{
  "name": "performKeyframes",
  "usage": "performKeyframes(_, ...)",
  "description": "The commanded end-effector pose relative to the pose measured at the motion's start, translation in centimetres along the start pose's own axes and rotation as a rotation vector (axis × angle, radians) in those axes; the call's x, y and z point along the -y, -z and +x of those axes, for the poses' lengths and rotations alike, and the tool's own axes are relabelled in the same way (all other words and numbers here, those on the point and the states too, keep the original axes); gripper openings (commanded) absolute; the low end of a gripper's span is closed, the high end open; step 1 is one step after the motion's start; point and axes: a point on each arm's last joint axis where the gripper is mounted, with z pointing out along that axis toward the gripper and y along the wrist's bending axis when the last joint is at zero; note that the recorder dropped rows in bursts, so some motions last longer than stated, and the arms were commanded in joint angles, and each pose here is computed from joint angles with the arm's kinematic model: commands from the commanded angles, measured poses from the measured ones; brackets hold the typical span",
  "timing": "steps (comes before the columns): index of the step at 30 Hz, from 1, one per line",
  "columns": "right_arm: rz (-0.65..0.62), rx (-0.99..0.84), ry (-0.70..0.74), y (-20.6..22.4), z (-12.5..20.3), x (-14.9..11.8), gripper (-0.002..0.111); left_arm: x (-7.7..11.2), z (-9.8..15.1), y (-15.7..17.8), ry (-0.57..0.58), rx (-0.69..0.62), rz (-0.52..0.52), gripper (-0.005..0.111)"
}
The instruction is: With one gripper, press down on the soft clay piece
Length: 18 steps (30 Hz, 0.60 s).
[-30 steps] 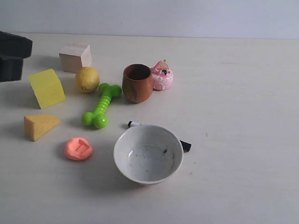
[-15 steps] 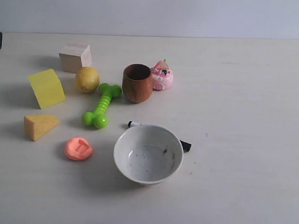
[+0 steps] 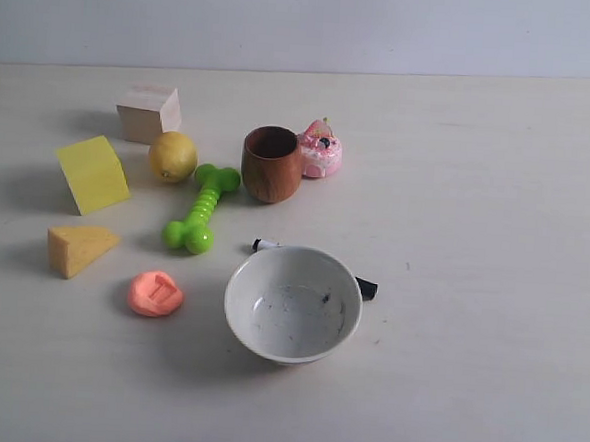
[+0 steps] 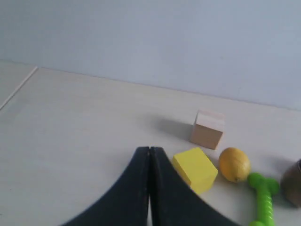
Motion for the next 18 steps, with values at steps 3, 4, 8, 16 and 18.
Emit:
performKeyframes(3, 0.004, 0.015, 0.003, 0.0, 0.0, 0.0, 0.002, -1.5, 4.9, 0.4, -0.006, 0.191, -0.056, 0.000)
performKeyframes(4, 0.004, 0.015, 0.003, 0.0, 0.0, 0.0, 0.002, -1.8, 6.7, 0.3, 0.000, 0.194, -0.063, 0.000)
performKeyframes(8, 0.004, 0.015, 0.003, 0.0, 0.0, 0.0, 0.002, -1.9, 10.3, 0.4, 0.087, 0.255, -0.026, 0.000)
performKeyframes(16, 0.004, 0.015, 0.003, 0.0, 0.0, 0.0, 0.002, -2.1, 12.0, 0.2, 0.106, 0.236, -0.027, 0.000)
performKeyframes(18, 0.004, 0.015, 0.003, 0.0, 0.0, 0.0, 0.002, -2.1, 12.2, 0.4, 0.117, 0.262, -0.021, 0.000)
